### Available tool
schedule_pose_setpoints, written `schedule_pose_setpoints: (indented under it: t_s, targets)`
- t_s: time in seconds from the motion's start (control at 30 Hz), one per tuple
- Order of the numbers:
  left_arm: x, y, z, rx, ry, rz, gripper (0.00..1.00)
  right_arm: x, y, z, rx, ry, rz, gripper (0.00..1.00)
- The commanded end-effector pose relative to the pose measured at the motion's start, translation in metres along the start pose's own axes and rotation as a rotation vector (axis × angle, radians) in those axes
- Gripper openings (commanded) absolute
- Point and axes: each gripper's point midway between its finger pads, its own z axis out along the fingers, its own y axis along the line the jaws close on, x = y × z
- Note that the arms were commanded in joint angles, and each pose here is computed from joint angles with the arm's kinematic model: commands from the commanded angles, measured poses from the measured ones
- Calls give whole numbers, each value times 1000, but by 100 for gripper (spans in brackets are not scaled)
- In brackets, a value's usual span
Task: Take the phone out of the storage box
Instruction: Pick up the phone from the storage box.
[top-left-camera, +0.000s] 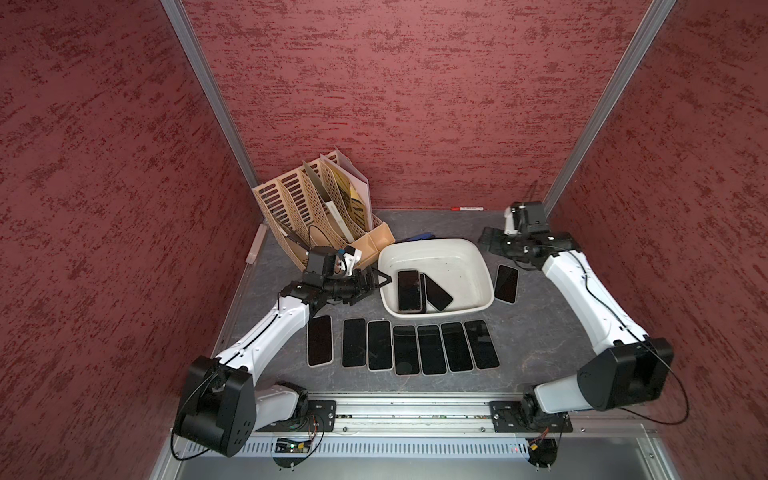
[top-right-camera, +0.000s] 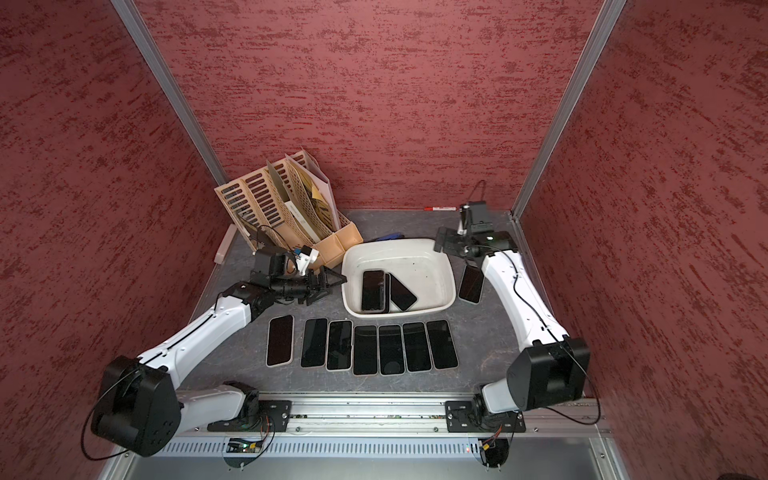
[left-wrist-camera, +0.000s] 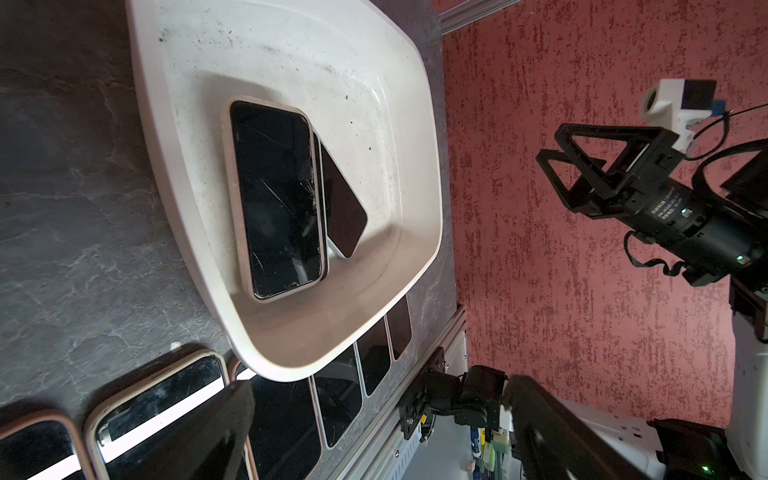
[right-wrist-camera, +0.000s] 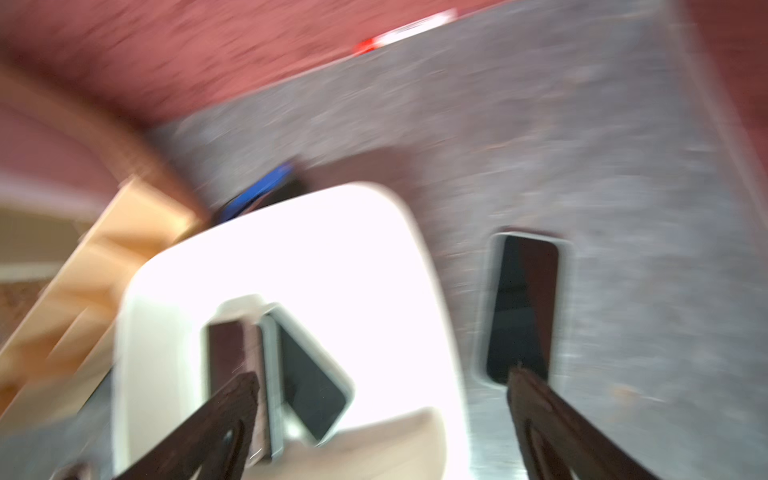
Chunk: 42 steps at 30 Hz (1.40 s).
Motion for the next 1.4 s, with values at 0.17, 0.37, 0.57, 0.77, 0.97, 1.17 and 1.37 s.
schedule_pose_setpoints:
  t_s: [0.17,0.37,0.57,0.77,0.97,1.17,1.37]
  targets:
    - [-3,-4,-35,3,-96,18,100,87,108,68,88,182,-140,98]
    - [16,0,-56,-34,-109,21,100,124,133,111,139,257,-195,98]
    - [28,6,-68,-58,-113,24,100,139,135,133,165,298,-206,99]
    - [30,7,-68,-64,-107,23,100,144,135,148,182,315,-213,98]
    - [30,8,-66,-67,-98,20,100,150,132,161,219,332,-205,99]
    - [31,9,-66,-80,-90,23,100,154,132,172,242,343,-207,98]
    - [34,12,-66,-92,-83,21,100,164,129,183,266,370,-212,98]
